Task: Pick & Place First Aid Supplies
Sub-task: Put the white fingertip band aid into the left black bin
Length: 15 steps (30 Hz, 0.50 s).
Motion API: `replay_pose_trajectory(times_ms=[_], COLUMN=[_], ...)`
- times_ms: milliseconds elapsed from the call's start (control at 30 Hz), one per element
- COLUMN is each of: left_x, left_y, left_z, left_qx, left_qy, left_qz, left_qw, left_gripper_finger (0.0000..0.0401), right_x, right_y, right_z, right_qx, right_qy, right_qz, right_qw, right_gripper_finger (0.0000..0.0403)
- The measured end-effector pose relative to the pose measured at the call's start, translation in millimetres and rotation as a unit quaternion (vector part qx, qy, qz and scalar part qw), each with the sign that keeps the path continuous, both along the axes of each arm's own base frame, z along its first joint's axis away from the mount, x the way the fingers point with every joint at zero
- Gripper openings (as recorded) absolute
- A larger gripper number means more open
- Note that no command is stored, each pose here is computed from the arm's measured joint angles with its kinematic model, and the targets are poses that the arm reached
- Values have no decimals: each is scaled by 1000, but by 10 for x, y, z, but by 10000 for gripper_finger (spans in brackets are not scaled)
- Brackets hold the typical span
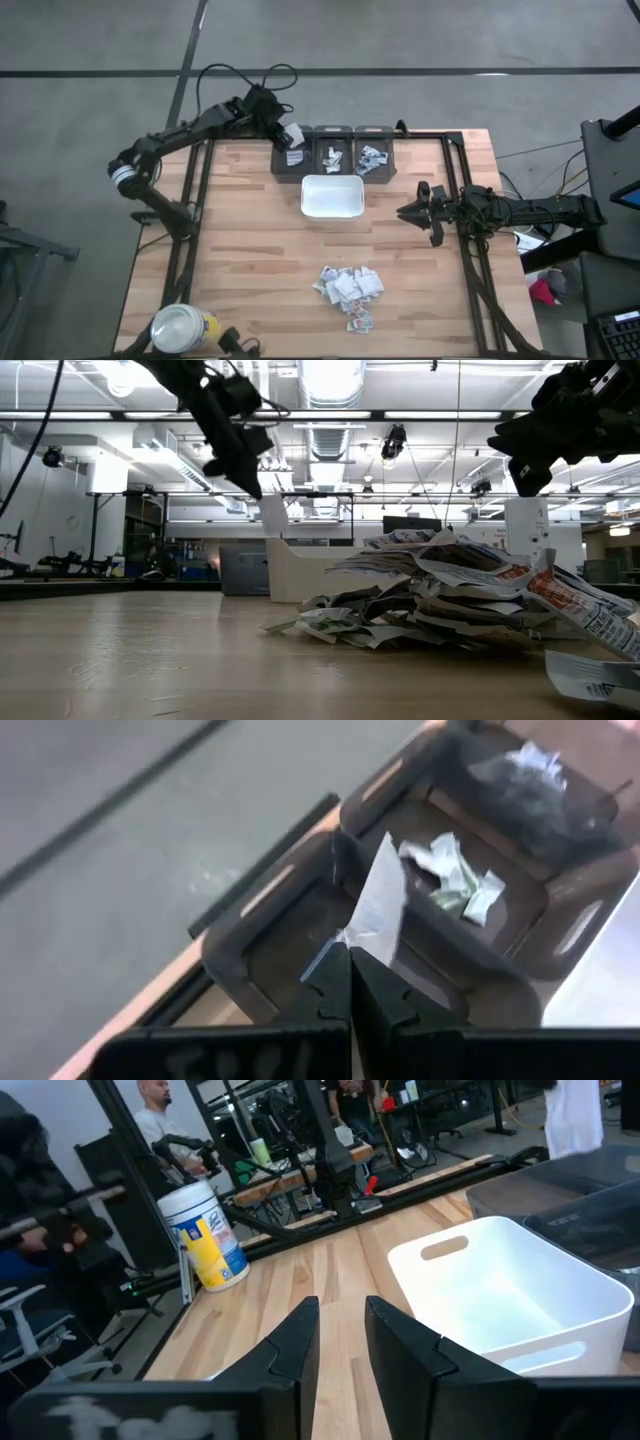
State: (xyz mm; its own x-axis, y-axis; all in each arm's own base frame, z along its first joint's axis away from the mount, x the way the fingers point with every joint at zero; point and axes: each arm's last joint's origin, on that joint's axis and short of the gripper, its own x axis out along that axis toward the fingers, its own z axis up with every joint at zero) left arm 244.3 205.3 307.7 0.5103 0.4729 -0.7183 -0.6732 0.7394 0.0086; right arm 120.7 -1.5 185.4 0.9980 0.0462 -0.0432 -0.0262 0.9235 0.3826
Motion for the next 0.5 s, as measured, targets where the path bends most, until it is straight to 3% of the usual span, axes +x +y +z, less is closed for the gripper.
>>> replay_pose_trajectory(times_ms=[500], left_x=[103], left_y=[434], left_z=[-691], left_qx=[-113], left_qy=[43], left_qz=[-10], left_qw=[993], left_gripper_finger=[0], right_x=[0], right_y=[0], right_z=[1], right_qx=[0], right_qy=[0], right_qz=[0], right_qw=[1000], right_gripper_finger=[68])
